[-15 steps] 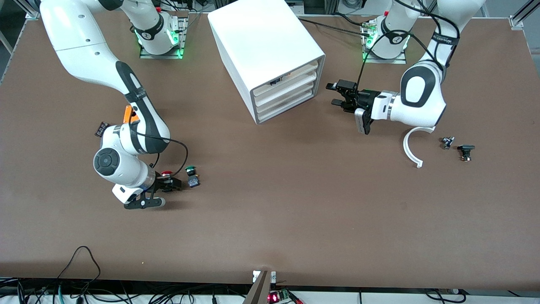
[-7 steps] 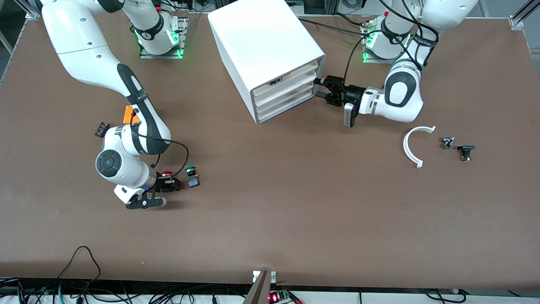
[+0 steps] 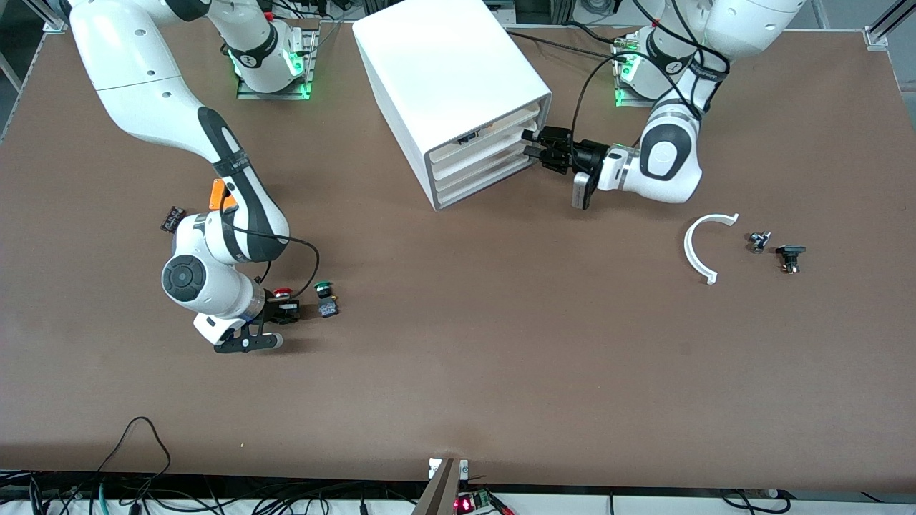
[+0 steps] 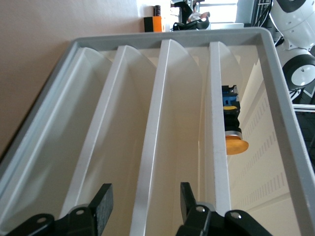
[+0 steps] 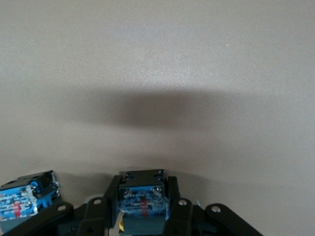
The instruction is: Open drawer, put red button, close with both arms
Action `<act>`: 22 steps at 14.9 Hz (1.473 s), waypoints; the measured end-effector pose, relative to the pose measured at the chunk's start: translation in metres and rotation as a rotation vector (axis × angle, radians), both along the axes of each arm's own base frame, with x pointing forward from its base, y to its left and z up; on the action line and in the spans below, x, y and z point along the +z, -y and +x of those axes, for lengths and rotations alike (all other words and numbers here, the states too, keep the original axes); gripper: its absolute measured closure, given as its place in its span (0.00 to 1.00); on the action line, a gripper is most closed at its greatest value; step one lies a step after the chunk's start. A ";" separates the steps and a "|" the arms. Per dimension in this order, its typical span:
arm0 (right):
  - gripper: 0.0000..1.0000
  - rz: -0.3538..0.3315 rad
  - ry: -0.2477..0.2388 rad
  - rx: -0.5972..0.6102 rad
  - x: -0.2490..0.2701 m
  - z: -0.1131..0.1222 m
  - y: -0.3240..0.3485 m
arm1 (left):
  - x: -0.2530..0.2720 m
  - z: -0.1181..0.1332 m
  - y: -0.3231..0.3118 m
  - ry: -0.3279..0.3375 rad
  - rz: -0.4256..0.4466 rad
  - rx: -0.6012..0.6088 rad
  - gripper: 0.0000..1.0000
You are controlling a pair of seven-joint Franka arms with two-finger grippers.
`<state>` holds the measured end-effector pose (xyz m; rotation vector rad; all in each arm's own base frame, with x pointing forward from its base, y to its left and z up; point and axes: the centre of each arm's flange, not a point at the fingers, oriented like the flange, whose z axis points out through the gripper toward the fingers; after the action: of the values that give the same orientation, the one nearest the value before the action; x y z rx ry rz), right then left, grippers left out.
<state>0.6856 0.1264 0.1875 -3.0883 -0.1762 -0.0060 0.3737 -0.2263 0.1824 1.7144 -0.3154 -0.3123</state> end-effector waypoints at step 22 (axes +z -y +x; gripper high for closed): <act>0.59 -0.033 -0.078 -0.450 0.185 0.003 -0.160 | 0.017 0.112 -0.071 0.102 0.113 -0.018 0.86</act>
<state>0.6885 0.2861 0.3726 -3.0783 0.5243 0.1001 0.4859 -0.1550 0.1997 1.8437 -0.3948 -0.2604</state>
